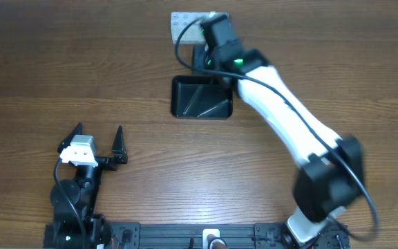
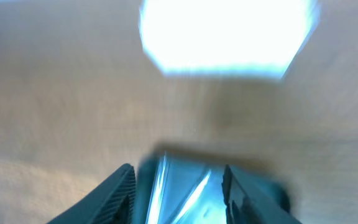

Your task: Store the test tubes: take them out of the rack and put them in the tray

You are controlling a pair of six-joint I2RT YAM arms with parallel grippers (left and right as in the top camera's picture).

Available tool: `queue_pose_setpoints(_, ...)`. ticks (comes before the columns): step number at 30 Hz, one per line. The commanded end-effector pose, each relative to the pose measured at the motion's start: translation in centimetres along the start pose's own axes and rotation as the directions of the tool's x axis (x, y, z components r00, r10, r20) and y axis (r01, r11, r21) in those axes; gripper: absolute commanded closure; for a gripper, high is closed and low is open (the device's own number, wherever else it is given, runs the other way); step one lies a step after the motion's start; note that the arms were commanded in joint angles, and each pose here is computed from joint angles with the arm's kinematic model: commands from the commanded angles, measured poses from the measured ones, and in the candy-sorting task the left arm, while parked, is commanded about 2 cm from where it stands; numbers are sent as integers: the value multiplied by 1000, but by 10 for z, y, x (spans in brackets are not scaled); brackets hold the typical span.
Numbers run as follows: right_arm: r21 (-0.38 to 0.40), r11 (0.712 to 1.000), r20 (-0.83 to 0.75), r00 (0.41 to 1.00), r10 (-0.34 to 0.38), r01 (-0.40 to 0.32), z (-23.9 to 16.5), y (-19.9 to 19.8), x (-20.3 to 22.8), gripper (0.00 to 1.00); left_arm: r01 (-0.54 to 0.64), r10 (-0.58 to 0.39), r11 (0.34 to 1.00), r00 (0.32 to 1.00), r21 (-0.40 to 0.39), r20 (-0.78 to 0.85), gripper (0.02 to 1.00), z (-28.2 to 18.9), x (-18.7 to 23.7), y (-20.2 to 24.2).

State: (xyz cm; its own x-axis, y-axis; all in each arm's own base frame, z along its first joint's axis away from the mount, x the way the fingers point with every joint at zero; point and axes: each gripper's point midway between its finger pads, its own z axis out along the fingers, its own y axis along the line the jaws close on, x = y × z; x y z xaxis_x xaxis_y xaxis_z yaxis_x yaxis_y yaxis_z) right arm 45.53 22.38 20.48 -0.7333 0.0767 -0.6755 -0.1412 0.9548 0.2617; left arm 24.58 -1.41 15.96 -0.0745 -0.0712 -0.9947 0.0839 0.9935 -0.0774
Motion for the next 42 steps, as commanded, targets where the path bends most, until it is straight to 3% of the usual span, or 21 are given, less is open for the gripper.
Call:
queue_pose_setpoints(1, 255, 965, 251, 960, -121, 55, -45, -43, -70, 413, -10, 10, 1000, 1000, 10, 0, 18, 0, 1, -1)
queue_pose_setpoints(4, 344, 935, 285, 939, -194, 89, -31, -59, -84, 297, -10, 10, 1000, 1000, 10, 0, 23, 0, 1, -1)
queue_pose_setpoints(7, 366, 921, 276, 929, -245, 134, -1, -65, -85, 183, -10, 10, 1000, 1000, 10, 0, 18, 0, 1, -1)
queue_pose_setpoints(10, 378, 916, 265, 932, -248, 136, 32, -74, -79, 7, -10, 10, 1000, 1000, 10, 0, 18, 0, 1, -1)
queue_pose_setpoints(15, 374, 918, 240, 942, -235, 133, 76, -90, -64, 7, -10, 10, 1000, 1000, 10, 0, 18, 0, 1, -1)
queue_pose_setpoints(23, 342, 930, 225, 950, -218, 133, 112, -105, -51, 9, -10, 10, 1000, 1000, 10, 0, 18, 0, 1, -1)
queue_pose_setpoints(34, 332, 935, 245, 945, -215, 127, 131, -108, -47, 45, -10, 10, 1000, 1000, 10, 0, 18, 0, 1, -1)
queue_pose_setpoints(42, 328, 937, 266, 940, -214, 121, 136, -107, -48, 139, -10, 10, 1000, 1000, 10, 0, 18, 0, 1, -1)
